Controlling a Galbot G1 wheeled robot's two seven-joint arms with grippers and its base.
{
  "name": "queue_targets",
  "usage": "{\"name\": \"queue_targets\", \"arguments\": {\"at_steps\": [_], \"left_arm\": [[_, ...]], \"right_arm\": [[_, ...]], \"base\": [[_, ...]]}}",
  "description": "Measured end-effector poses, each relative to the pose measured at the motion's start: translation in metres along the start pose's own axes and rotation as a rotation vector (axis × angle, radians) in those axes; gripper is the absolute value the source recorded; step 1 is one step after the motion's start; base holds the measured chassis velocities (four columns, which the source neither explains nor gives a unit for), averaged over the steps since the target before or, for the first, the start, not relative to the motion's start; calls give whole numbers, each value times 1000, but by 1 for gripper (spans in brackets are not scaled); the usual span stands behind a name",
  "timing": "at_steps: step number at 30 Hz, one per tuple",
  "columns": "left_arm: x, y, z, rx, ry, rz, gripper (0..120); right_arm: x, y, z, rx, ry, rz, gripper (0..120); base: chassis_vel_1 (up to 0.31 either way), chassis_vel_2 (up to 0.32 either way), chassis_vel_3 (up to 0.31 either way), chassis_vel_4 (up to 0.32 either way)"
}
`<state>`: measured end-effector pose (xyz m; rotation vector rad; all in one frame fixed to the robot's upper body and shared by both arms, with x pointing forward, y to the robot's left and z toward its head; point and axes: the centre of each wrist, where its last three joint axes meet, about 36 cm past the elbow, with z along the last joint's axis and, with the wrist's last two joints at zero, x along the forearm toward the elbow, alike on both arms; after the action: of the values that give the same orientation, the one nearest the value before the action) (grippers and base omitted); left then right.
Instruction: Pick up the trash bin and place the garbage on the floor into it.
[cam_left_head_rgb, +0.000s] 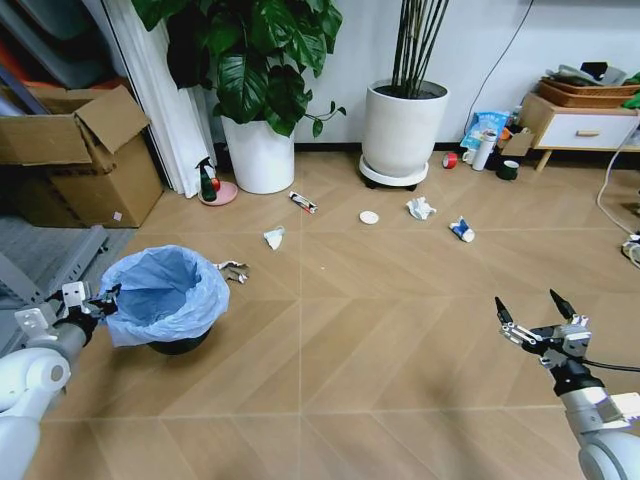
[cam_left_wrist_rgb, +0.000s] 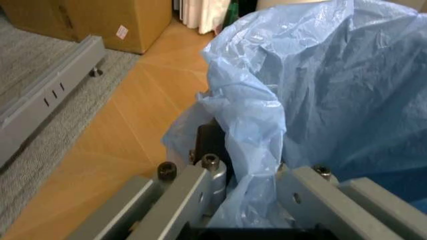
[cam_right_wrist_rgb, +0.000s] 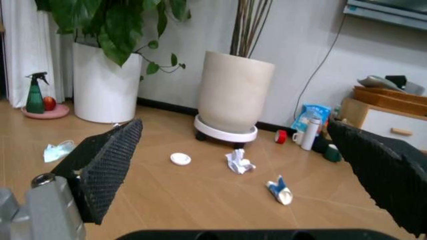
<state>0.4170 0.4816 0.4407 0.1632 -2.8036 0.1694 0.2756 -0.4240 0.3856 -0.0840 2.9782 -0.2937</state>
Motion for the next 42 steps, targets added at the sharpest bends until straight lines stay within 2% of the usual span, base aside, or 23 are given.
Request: {"name": "queue_targets", "arguments": {"at_steps": [42], "left_arm": [[3, -2, 1, 4, 1, 9, 0]], "right_arm": [[-2, 2, 0, -2, -28, -22, 100]], "base": [[-78, 305, 77, -300]]}}
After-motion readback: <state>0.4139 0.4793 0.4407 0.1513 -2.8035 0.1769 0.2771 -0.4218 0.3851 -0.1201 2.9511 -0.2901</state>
